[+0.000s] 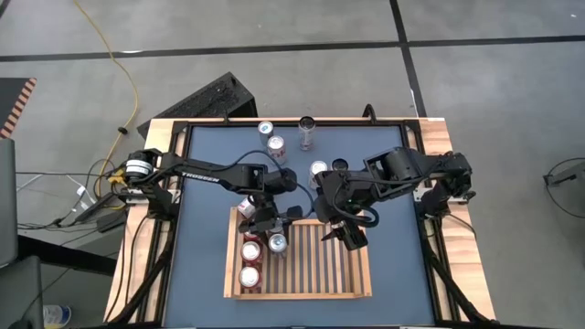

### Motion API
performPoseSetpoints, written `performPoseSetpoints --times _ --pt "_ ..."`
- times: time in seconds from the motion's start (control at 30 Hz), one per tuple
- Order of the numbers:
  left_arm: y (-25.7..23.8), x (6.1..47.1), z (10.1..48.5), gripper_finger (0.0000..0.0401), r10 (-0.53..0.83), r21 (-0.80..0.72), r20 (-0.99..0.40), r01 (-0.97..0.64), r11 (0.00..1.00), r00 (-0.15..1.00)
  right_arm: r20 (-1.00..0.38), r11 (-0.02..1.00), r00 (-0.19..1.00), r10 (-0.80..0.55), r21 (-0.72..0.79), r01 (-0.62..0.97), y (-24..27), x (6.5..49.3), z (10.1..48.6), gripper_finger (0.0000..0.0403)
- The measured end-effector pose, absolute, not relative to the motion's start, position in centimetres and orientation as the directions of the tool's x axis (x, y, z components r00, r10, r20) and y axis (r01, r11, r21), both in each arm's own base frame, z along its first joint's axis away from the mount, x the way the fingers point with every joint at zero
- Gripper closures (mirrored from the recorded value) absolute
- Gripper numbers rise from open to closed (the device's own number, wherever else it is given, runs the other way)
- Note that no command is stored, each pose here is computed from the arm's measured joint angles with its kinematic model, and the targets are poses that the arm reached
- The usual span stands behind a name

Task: Place canned beverage on shelf
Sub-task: Put the left blue soda can on the shelf aligned with the other blue soda can

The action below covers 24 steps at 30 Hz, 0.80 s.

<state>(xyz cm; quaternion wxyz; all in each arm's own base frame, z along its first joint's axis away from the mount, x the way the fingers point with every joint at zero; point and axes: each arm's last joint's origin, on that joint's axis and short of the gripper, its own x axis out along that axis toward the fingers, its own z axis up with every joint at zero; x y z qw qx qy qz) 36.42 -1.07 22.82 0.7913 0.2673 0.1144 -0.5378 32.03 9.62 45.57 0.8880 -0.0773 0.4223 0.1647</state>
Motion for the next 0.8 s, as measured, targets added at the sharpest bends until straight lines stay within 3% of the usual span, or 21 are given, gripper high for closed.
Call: performPoseSetpoints --times 0.8 --pt "-1.05 36.19 22.57 0.016 -0.779 0.284 -0.493 0.918 0.275 0.386 -0.775 0.934 0.589 0.227 0.002 -0.357 9.62 32.03 45.58 0.0094"
